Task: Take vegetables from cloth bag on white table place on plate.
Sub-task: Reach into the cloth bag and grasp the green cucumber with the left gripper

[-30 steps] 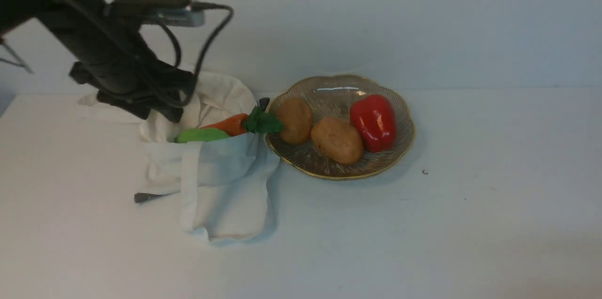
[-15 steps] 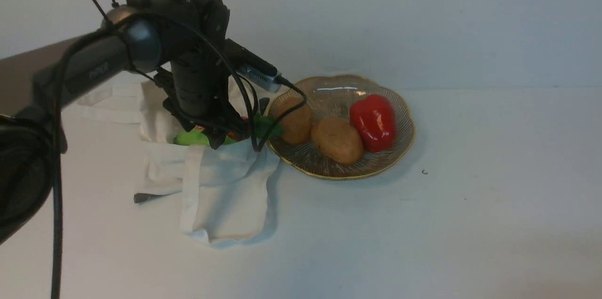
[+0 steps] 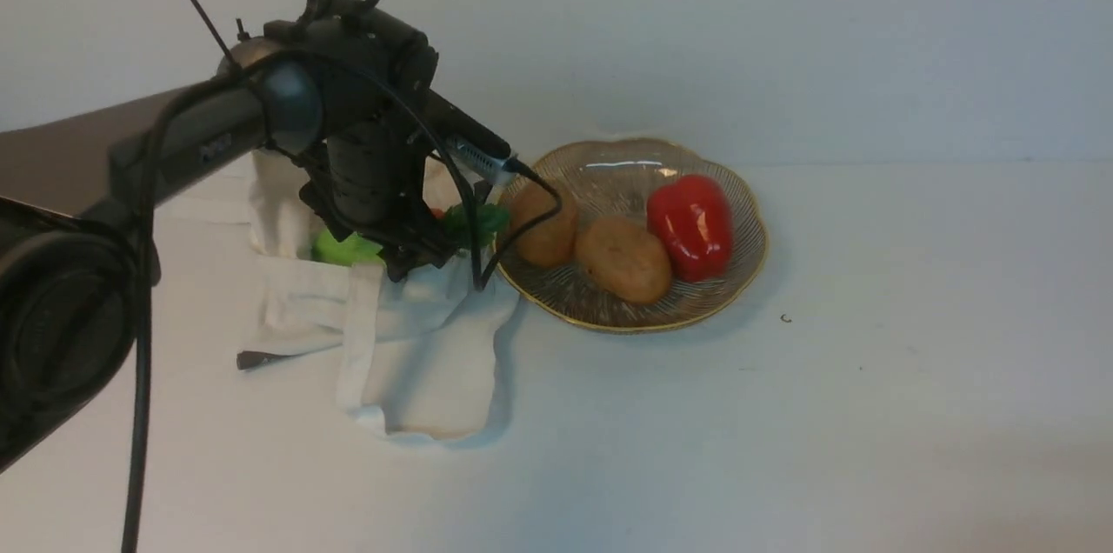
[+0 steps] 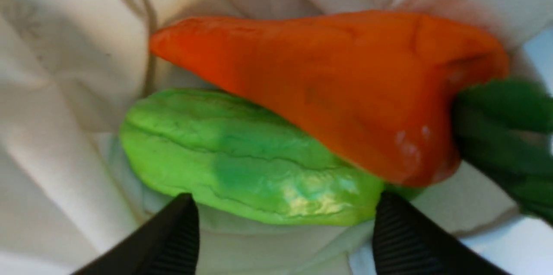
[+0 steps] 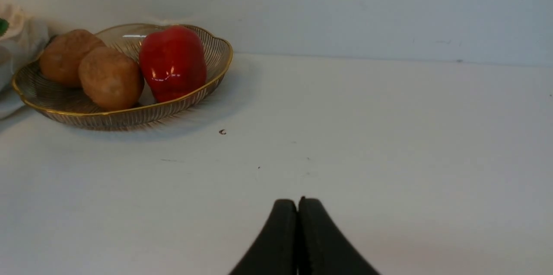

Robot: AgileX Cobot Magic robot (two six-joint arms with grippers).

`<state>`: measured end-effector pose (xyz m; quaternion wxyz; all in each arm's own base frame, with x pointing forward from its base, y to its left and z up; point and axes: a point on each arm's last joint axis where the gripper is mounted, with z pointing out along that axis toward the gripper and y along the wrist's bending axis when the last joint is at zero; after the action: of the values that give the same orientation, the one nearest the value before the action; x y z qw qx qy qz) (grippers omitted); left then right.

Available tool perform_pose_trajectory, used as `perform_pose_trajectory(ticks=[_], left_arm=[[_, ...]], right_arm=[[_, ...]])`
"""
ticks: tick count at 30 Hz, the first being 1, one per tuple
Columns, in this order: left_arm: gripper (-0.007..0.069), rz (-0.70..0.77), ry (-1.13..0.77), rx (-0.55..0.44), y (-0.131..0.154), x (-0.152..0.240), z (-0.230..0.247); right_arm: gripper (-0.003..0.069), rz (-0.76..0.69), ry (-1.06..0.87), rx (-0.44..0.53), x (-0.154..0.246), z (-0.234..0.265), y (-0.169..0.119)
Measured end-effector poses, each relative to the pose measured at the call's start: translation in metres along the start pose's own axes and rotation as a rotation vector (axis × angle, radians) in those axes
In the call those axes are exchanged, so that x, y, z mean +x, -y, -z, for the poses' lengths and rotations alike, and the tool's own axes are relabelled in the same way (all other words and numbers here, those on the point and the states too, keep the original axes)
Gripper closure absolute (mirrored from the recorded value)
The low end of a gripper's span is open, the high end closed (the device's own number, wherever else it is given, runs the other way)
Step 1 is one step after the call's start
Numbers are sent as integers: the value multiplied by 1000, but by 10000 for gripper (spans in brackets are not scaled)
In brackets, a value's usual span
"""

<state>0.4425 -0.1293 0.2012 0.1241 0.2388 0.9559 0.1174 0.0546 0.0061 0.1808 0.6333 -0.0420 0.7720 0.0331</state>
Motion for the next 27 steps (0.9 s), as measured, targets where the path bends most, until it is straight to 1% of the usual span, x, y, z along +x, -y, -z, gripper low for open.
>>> perform_pose_trajectory(ticks=[2, 3, 4, 9, 10, 11, 12, 13, 14, 15, 19, 24, 27], left_arm=[[133, 147, -4, -11, -3, -2, 7], [133, 163, -3, -12, -4, -2, 8], [133, 280, -2, -17, -5, -2, 10], [133, 709, 11, -21, -8, -3, 8], [133, 775, 14, -20, -8, -4, 6], [133, 798, 15, -19, -7, -4, 5], [133, 870, 20, -13, -6, -5, 0], [133, 879, 19, -16, -6, -5, 0], [133, 939, 12, -22, -5, -5, -5], [133, 964, 9, -31, -5, -5, -8], [133, 1009, -3, -66, -5, -4, -17], [133, 1077, -20, -68, -2, -5, -27], [133, 1109, -46, -76, 2, -4, -43]], right_arm=[[673, 0, 0, 0, 0, 0, 0], [673, 0, 0, 0, 0, 0, 0], [673, 0, 0, 0, 0, 0, 0], [673, 0, 0, 0, 0, 0, 0], [673, 0, 0, 0, 0, 0, 0], [673, 0, 0, 0, 0, 0, 0], [673, 0, 0, 0, 0, 0, 0], [673, 0, 0, 0, 0, 0, 0], [673, 0, 0, 0, 0, 0, 0], [673, 0, 0, 0, 0, 0, 0], [673, 0, 0, 0, 0, 0, 0], [673, 0, 0, 0, 0, 0, 0], [673, 0, 0, 0, 0, 0, 0]])
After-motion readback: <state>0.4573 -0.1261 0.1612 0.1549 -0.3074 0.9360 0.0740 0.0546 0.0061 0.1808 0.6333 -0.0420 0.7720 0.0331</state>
